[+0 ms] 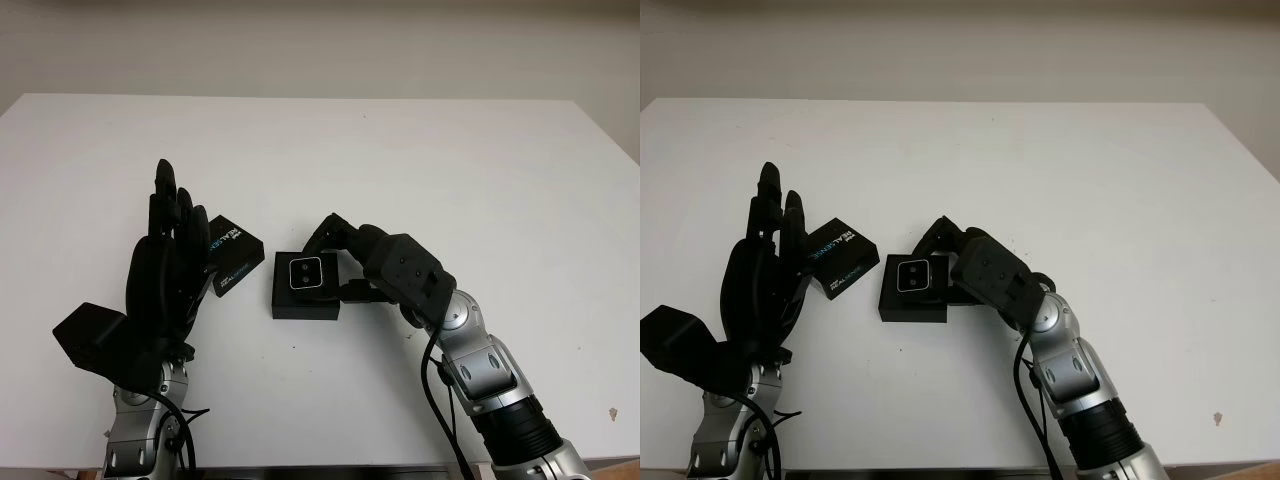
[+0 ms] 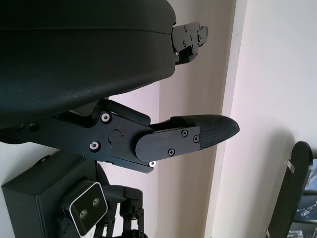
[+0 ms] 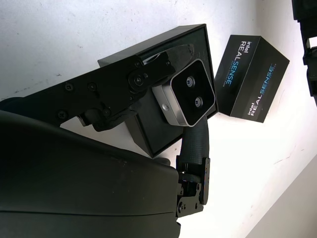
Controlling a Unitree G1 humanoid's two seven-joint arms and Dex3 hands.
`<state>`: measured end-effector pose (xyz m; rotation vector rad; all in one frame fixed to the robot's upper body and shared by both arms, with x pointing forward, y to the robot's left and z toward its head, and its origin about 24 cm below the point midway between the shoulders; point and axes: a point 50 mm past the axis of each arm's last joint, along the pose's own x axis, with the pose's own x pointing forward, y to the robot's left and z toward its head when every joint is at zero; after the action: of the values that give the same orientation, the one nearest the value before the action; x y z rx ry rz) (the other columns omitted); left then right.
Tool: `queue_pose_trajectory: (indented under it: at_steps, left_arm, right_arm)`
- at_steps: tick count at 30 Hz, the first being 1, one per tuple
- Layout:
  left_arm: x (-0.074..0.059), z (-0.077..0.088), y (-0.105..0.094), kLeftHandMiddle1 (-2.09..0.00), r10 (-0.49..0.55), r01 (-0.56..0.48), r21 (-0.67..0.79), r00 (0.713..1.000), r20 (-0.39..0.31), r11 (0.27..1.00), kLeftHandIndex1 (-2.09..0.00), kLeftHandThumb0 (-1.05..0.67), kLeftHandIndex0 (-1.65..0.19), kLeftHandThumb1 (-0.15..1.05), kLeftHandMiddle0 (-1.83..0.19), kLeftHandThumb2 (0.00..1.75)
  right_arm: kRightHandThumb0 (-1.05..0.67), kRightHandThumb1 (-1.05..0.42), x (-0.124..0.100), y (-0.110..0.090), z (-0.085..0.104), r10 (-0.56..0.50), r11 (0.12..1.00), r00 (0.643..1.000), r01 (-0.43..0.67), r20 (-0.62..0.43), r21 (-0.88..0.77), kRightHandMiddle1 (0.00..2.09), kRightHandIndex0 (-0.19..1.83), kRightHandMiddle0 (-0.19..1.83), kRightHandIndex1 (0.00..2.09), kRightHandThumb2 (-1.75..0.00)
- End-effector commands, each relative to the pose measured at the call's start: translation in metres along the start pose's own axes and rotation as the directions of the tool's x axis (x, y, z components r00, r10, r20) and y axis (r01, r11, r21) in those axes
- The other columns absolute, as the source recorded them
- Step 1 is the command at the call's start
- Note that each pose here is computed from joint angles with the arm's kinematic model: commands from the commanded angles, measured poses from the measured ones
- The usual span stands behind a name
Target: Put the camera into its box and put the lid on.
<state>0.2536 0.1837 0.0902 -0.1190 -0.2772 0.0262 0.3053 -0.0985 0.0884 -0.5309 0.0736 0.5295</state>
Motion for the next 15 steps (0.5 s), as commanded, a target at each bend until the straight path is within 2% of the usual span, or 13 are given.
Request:
queue_pose_trajectory:
  at_steps: [1, 15]
  left_arm:
    - [0.0008, 0.0033, -0.001, -0.06, -0.003, 0.002, 0.006, 1.0, 0.019, 1.0, -0.06, -0.66, 0.14, 1.05, 0.13, 0.54]
    - [0.0001, 0.0033, -0.0005, -0.05, -0.006, 0.006, 0.015, 1.0, 0.012, 1.0, -0.05, -0.66, 0.15, 1.05, 0.15, 0.55]
  right_arm:
    - [-0.33, -1.05, 0.001, 0.004, -0.0013, 0.01, 1.0, 1.0, -0.01, -0.001, 0.002, 2.09, -0.08, 0.14, 0.89, -0.09]
    - [-0.32, -1.05, 0.0054, 0.0069, -0.0092, -0.015, 1.0, 1.0, 0.014, -0.012, -0.022, 2.09, -0.08, 0.14, 0.88, -0.1]
